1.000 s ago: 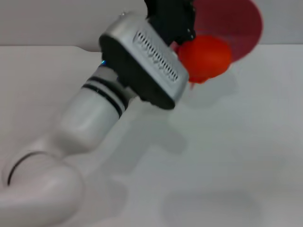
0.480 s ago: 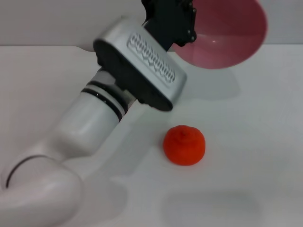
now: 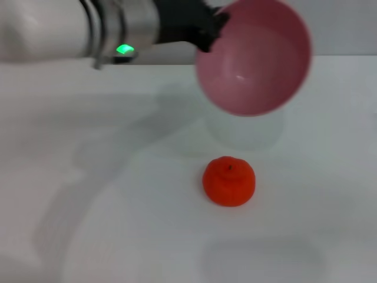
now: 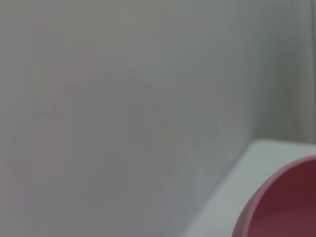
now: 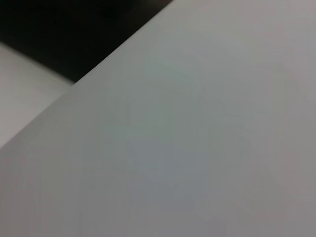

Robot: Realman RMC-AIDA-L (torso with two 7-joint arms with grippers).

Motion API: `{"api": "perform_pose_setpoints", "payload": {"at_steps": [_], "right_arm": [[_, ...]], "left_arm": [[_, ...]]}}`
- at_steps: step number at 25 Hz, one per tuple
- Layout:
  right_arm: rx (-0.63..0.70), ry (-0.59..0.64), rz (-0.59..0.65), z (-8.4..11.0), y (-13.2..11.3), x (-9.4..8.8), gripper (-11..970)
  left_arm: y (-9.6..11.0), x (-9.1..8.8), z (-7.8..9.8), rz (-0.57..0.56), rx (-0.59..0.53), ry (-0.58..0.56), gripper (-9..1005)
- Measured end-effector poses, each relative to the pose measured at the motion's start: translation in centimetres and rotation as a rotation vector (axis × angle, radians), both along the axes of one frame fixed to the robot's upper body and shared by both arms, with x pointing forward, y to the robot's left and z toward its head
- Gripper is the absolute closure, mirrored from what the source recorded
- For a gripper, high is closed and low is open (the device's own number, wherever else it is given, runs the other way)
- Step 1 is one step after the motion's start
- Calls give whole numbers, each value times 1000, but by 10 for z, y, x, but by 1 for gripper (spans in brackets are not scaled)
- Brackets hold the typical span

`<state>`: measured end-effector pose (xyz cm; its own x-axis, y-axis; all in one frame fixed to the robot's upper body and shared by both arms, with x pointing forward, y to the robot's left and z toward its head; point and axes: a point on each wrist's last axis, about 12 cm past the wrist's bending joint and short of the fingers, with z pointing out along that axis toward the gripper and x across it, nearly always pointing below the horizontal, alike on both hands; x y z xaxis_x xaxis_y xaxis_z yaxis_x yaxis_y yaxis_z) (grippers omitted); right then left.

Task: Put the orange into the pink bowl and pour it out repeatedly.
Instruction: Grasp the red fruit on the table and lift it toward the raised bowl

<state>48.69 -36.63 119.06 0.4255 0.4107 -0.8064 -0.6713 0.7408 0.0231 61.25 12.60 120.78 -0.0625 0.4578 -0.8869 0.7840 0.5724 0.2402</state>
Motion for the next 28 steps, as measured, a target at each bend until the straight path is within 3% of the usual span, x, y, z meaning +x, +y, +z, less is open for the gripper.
{"api": "perform_pose_setpoints", "payload": {"at_steps": [3, 4, 6, 8, 13, 17, 22, 24, 25, 28], "right_arm": [[-77, 65, 112, 10, 10, 4, 518], [-110, 105, 160, 14, 13, 6, 518], [-204, 214, 256, 27, 22, 8, 519], [-350, 346, 315, 42, 32, 8, 520], [-697, 682, 287, 65, 50, 5, 521], [-815, 897, 224, 75, 57, 11, 522], [-873, 1005, 252, 59, 79, 29, 524], [-870, 1045, 327, 36, 96, 45, 524], [-870, 1045, 327, 36, 96, 45, 525], [-862, 1078, 374, 11, 109, 61, 525]], "left_arm": [[31, 21, 13, 16, -24, 189, 953], [31, 21, 13, 16, -24, 189, 953], [56, 32, 14, 46, -46, 333, 953], [73, 39, 19, 89, -42, 376, 953], [99, 47, 20, 207, 41, 411, 953], [113, 51, 24, 262, 61, 409, 953], [120, 52, 26, 282, 52, 411, 953], [120, 51, 26, 283, 52, 413, 953], [120, 51, 26, 283, 52, 414, 953], [118, 50, 24, 274, 55, 420, 953]]}}
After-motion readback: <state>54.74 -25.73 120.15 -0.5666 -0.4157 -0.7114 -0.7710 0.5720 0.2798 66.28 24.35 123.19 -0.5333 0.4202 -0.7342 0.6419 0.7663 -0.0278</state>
